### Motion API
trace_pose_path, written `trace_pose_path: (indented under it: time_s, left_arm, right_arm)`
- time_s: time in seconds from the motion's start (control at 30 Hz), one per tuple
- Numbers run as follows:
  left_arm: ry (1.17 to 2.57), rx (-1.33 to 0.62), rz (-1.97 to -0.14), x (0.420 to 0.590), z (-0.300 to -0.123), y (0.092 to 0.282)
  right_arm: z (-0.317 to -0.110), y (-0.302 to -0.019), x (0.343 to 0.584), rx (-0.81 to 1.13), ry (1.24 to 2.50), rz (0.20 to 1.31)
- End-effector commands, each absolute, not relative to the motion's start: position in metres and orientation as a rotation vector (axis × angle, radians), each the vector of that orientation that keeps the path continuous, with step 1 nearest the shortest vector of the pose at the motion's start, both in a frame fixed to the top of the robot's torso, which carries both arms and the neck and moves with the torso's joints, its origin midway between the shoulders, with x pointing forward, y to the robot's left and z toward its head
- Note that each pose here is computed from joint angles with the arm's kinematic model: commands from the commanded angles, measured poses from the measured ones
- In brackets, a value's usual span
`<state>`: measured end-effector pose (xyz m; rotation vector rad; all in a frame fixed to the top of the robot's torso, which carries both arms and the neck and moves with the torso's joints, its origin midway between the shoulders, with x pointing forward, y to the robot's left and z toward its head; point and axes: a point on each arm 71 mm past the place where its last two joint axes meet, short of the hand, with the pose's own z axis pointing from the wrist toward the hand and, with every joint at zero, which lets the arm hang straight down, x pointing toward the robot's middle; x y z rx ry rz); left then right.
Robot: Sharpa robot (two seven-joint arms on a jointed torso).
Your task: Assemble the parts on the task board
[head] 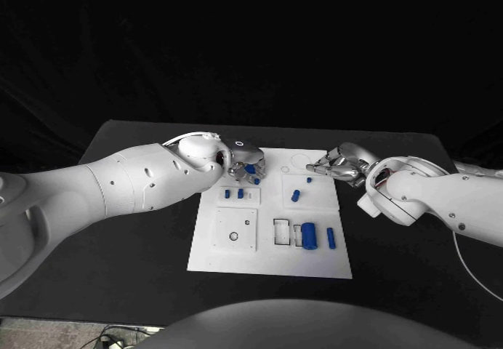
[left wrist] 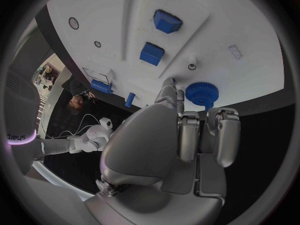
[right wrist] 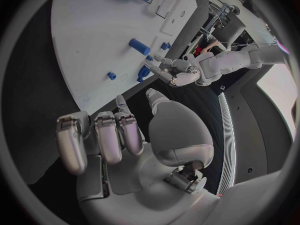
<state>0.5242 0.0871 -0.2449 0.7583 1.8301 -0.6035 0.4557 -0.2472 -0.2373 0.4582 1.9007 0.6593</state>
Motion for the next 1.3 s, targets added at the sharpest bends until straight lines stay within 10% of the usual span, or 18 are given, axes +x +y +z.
trace_pose_path:
  time_s: [0.03,1.3]
  left_arm:
    - [1.845,0.781,-0.606,0.5224,-0.2476,0.0848]
    - [1.841,0.823,-0.609,0.5206,-0.2515,0.0819]
  right_arm:
    - [-0.2384,-0.2459,0.4551,0.457,1.917,0.665]
    - [-0.2395,-0.2454,0.4546,0.463,1.935,0.663]
